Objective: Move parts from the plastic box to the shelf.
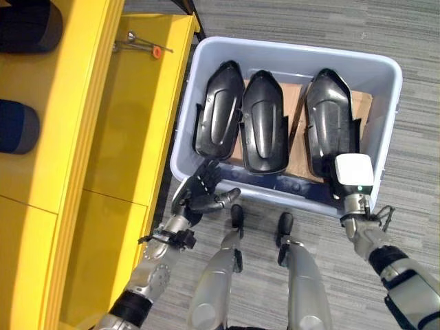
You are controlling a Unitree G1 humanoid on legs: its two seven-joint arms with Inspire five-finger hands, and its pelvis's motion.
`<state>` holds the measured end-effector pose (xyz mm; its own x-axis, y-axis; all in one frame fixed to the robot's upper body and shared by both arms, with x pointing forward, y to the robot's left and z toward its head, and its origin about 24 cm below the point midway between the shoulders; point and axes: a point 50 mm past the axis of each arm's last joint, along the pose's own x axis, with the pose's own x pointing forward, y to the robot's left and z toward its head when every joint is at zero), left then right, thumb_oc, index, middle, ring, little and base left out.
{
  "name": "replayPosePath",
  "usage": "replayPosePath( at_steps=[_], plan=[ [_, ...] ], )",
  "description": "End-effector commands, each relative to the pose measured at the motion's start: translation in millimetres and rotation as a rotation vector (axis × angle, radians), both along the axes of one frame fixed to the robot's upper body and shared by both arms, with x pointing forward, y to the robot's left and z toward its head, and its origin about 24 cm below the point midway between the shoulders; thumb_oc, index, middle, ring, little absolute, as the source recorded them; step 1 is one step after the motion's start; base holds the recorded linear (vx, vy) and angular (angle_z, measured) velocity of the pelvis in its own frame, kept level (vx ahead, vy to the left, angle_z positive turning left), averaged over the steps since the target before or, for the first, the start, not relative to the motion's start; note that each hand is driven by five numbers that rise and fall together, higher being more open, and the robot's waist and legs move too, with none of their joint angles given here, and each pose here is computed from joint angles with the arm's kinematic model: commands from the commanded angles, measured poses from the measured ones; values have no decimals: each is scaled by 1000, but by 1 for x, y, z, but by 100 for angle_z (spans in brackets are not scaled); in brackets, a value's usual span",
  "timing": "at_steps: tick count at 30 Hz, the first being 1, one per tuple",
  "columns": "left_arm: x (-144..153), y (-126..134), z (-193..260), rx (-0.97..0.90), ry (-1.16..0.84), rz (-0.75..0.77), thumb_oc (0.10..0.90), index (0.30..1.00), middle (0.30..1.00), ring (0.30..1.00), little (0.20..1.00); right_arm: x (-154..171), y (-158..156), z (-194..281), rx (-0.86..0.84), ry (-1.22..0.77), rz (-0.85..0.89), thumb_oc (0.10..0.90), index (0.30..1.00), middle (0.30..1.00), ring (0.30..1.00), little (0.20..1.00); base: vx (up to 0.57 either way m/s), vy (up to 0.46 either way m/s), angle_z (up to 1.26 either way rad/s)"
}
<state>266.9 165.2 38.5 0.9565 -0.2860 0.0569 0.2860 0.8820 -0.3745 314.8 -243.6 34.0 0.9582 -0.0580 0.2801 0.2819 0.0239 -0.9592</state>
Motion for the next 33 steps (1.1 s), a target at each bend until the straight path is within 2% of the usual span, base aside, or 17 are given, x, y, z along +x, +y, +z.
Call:
replayPosePath(
  at_steps=[1,2,8,16,19,26,29,33],
  plan=[
    [-2,4,31,-132,-189,-22,900,1000,1000,1000,1000,-10,18,2,83,-97,160,400,300,300,300,300,99,-3,-5],
    [-5,7,32,-165,-201,-17,900,1000,1000,1000,1000,-14,26,10,104,-158,224,400,300,300,300,300,114,-6,-2],
    [-18,16,24,-177,-189,8,900,1000,1000,1000,1000,-33,45,38,139,-333,360,400,300,300,300,300,121,0,-3],
    [-36,22,10,-150,-128,15,900,1000,1000,1000,1000,-58,46,66,243,-507,378,400,300,300,300,300,158,17,-7],
    [-44,23,1,-157,-83,17,900,1000,1000,1000,1000,-69,48,89,253,-549,435,400,300,300,300,300,246,68,-3],
    [-49,21,-2,-144,-64,0,900,1000,1000,1000,1000,-79,43,111,352,-528,462,400,300,300,300,300,91,118,-4],
    [-53,18,-6,-140,-45,-49,900,1000,1000,1000,1000,-87,35,100,411,-413,421,400,300,300,300,300,66,205,-6],
    [-55,18,-10,-141,-4,-61,900,1000,1000,1000,1000,-102,33,90,425,-313,446,400,300,300,300,300,26,200,-10]
  ],
)
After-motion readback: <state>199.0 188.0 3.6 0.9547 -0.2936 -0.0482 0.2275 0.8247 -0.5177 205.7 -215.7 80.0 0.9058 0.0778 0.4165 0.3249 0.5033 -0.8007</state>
